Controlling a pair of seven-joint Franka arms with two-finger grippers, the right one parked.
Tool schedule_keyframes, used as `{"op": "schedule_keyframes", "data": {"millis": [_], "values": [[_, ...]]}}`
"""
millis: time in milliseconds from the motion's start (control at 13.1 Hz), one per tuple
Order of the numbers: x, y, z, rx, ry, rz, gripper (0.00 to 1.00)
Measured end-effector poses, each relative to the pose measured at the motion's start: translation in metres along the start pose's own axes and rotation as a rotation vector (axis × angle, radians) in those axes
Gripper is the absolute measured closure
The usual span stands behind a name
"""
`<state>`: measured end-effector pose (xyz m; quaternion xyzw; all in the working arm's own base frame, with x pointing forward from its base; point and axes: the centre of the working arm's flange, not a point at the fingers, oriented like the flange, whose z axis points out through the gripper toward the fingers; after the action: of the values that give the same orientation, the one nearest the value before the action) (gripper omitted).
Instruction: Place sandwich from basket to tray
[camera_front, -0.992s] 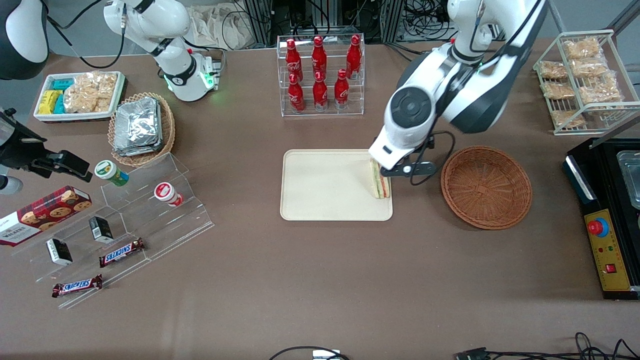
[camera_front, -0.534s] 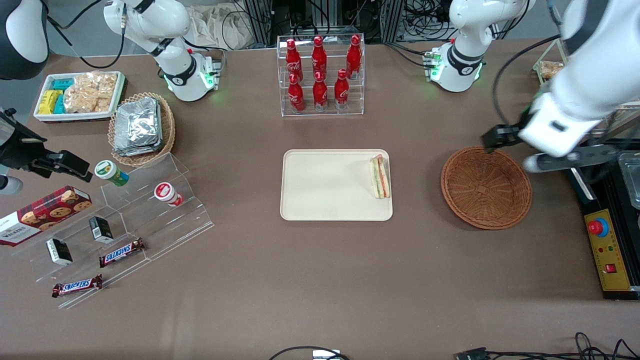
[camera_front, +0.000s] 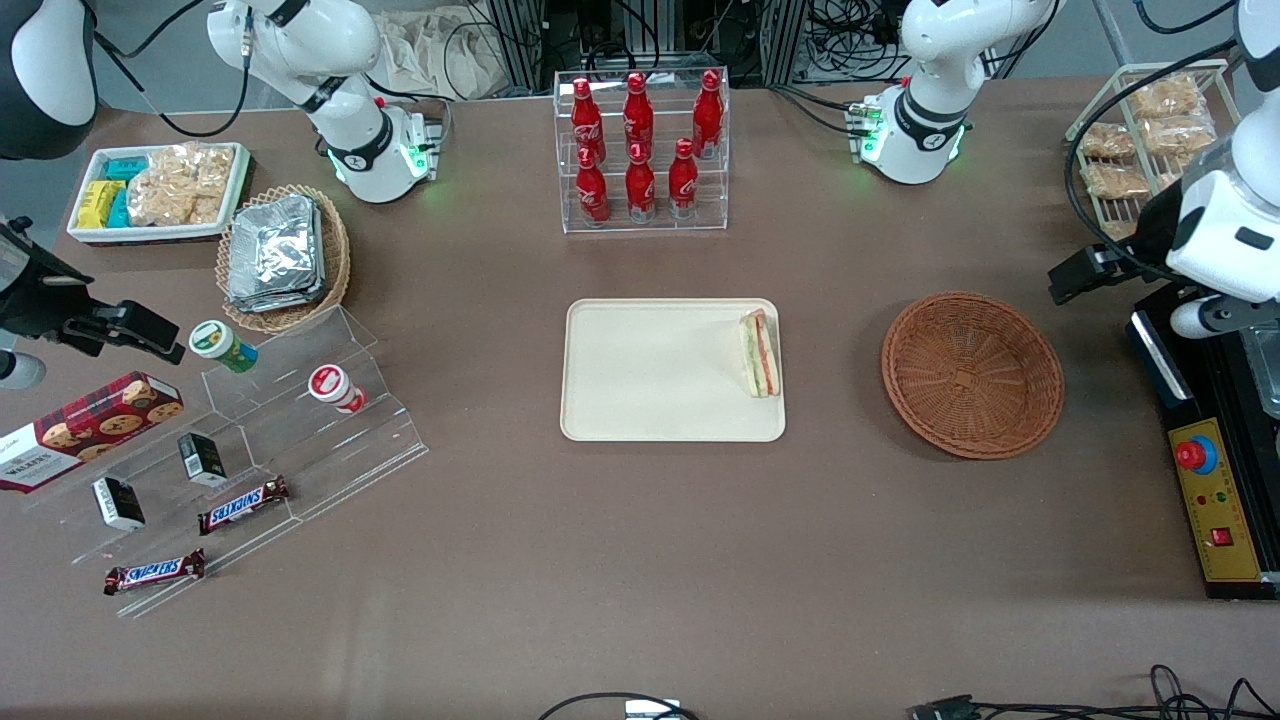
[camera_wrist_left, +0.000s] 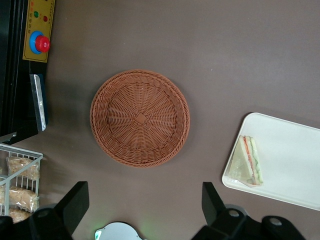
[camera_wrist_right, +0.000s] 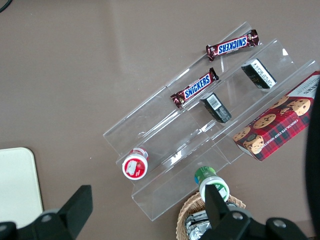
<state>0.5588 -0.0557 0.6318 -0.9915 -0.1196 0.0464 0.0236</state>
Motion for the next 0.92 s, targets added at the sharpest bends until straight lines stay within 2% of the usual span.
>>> {"op": "schedule_keyframes", "data": {"millis": [153,382,534,687,916], "values": [[0.005,-0.004,0.001,-0.013,0.021,-0.011,0.0],[0.017,-0.022,0.011,-0.064,0.014,-0.058,0.0],[0.019,-0.036,0.018,-0.079,0.041,-0.062,0.0],[0.009,-0.04,0.027,-0.084,0.076,-0.059,0.0],[-0.008,-0.041,0.029,-0.075,0.085,-0.045,0.0]]}}
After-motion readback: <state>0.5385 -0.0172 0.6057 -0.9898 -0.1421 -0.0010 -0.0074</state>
